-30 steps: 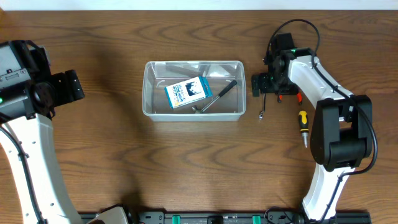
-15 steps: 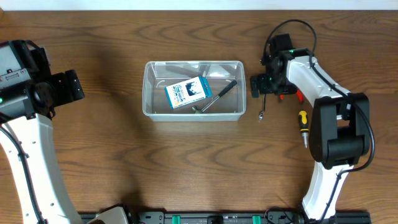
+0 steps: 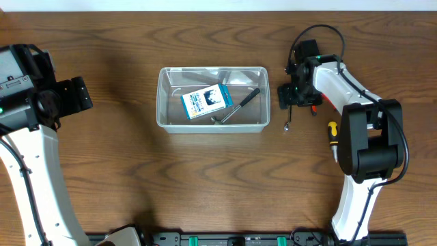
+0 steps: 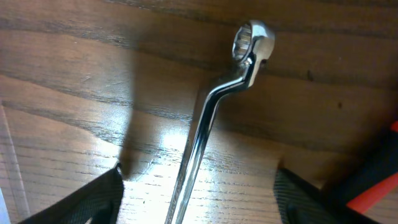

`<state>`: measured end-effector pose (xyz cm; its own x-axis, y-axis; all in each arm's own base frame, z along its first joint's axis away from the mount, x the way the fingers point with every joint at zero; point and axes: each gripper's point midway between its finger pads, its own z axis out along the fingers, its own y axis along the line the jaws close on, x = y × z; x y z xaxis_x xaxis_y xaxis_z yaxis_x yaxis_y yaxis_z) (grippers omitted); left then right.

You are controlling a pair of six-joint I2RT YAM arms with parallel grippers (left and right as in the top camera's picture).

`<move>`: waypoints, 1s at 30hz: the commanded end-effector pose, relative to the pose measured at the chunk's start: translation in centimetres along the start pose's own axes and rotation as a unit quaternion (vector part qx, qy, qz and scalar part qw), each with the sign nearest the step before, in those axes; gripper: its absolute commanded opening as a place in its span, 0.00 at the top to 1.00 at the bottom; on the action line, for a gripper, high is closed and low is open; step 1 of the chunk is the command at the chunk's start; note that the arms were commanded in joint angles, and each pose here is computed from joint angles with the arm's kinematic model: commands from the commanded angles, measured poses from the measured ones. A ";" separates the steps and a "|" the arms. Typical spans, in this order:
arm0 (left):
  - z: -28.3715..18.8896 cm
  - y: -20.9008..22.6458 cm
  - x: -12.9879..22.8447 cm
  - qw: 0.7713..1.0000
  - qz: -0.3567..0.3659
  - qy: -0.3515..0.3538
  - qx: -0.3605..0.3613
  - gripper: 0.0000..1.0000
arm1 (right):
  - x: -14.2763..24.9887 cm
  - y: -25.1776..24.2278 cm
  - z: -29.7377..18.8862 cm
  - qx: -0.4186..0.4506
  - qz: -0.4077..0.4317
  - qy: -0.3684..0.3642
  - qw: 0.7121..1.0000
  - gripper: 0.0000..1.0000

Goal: Pack container
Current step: 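Lower and close the right gripper on the wrench shaft, then carry the wrench with the right gripper into the container and release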

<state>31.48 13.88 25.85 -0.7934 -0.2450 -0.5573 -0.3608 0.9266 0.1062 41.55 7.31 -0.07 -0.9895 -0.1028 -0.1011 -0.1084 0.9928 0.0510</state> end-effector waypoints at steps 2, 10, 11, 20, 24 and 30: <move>0.3 0.0 0.4 1.000 -0.008 0.008 0.001 0.02 | 0.9 0.3 1.3 -0.006 -0.001 0.021 1.000 0.34; 0.3 0.0 0.4 1.000 -0.008 0.008 0.001 0.02 | 0.9 0.3 1.3 -0.006 -0.001 0.021 1.000 0.56; 0.3 0.0 0.4 1.000 -0.008 0.008 0.001 0.02 | 0.9 0.3 1.3 -0.006 -0.001 0.021 1.000 0.59; 0.3 0.0 0.4 1.000 -0.008 0.008 0.001 0.02 | 0.9 0.3 1.3 -0.006 -0.001 0.021 1.000 0.77; 0.3 0.0 0.4 1.000 -0.008 0.008 0.001 0.02 | 0.9 0.3 1.3 -0.006 -0.001 0.021 1.000 0.83; 0.3 0.0 0.4 1.000 -0.008 0.008 0.001 0.02 | 0.9 0.3 1.3 -0.006 -0.001 0.021 1.000 0.89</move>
<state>31.48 13.88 25.86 -0.7932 -0.2450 -0.5576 -0.3608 0.9266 0.1062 41.41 7.42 -0.23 -0.9897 -0.1067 -0.0957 -0.1125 0.9920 0.0572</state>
